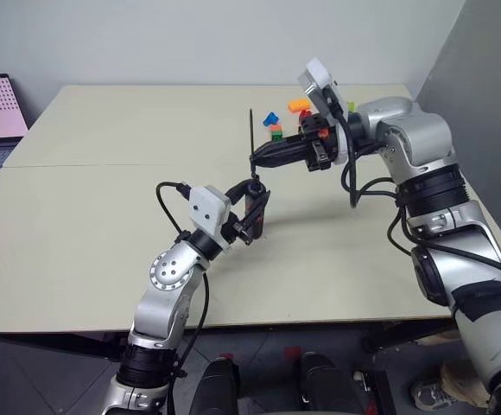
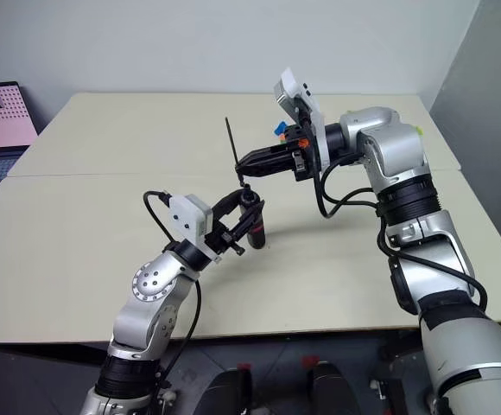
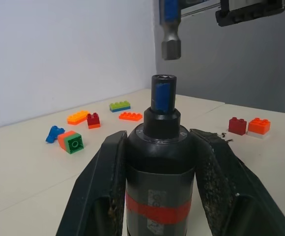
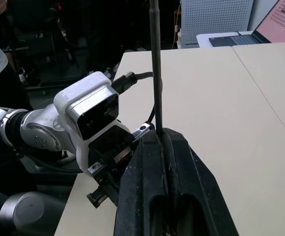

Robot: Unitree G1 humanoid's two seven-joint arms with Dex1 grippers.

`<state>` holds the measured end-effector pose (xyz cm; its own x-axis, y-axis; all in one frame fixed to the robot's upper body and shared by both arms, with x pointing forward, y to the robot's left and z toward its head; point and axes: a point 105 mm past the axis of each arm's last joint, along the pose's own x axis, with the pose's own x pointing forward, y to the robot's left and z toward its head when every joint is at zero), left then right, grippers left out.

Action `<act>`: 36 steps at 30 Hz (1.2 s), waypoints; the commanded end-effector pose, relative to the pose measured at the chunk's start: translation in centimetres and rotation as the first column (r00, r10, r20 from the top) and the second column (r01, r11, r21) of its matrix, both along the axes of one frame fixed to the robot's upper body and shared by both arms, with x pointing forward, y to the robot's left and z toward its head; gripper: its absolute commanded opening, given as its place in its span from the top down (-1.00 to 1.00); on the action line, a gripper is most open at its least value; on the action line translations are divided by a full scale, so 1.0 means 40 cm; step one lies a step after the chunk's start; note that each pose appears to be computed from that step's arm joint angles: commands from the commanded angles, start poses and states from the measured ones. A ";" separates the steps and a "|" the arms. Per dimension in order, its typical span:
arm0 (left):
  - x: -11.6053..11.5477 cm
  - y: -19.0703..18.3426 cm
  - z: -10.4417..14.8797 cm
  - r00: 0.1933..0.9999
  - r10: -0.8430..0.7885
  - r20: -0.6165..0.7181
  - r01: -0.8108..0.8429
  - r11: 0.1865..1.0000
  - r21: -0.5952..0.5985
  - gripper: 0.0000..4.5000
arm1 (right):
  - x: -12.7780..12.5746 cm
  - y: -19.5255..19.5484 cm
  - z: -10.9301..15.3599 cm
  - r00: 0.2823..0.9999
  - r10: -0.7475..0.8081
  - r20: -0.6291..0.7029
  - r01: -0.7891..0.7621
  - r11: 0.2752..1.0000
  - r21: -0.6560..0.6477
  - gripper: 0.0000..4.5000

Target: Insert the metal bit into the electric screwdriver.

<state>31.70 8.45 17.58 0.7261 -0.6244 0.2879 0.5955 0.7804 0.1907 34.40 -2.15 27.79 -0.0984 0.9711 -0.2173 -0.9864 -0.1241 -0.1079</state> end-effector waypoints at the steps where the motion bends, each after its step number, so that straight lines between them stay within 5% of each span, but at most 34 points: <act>1: 0.000 0.011 0.021 0.999 0.017 0.031 -0.017 1.000 -0.004 0.28 | -0.016 -0.001 0.043 0.997 0.017 0.070 -0.021 0.998 0.060 1.00; 36: 0.001 0.011 0.021 1.000 0.014 0.026 -0.014 1.000 -0.006 0.28 | -0.007 -0.007 0.015 0.996 -0.041 0.080 0.033 0.995 0.097 1.00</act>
<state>31.76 8.57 17.59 0.7294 -0.6211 0.2869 0.5938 0.7830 0.1853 34.51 -2.54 27.54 -0.0434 0.9899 -0.1353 -0.9878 -0.0628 -0.1425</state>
